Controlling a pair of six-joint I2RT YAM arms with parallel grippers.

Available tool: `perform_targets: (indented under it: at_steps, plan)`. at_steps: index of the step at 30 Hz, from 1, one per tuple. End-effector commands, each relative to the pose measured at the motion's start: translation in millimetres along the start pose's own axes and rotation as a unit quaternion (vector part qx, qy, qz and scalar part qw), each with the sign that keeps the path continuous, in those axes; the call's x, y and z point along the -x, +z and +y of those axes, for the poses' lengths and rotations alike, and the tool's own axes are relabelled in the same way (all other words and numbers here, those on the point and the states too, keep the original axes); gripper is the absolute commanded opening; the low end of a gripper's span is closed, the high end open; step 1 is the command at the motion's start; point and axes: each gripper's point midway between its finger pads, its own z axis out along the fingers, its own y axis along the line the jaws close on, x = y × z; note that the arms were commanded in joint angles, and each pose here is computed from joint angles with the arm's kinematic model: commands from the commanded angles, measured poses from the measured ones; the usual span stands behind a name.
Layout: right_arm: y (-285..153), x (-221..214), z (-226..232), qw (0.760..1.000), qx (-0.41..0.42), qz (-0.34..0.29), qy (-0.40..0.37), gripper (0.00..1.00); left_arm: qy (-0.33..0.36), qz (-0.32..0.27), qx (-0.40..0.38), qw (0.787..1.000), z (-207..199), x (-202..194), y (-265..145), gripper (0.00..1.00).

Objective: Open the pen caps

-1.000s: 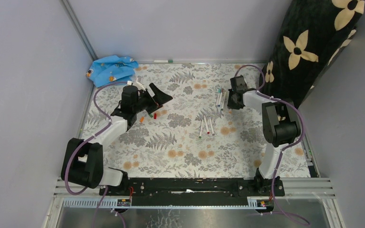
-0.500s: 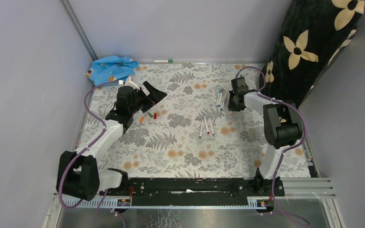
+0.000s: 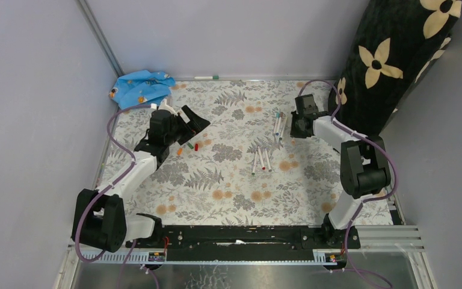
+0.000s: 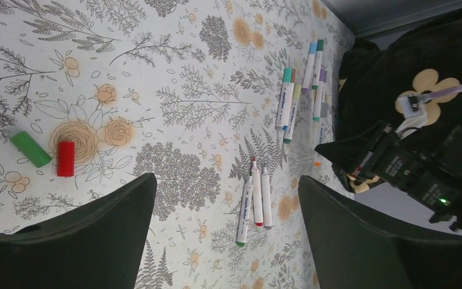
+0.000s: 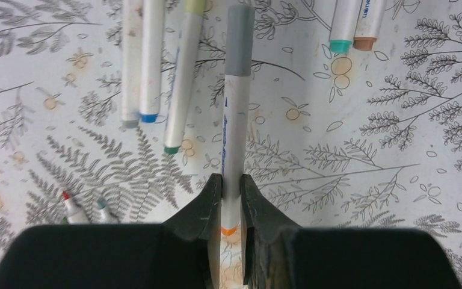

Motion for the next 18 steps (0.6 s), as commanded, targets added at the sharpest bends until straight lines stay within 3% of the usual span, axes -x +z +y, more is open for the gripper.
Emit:
perform_targets:
  at_steps: [1,18]
  plan:
    - [-33.5,12.5,23.0,0.998,0.035,-0.027,-0.035,0.00,0.022,-0.002,-0.012,1.000,-12.4,4.3,3.2,0.93]
    - [-125.5,-42.9,182.1,0.962,0.213,-0.037,-0.167,0.00,0.059,0.069,-0.046,0.995,-49.6,-34.0,27.5,0.90]
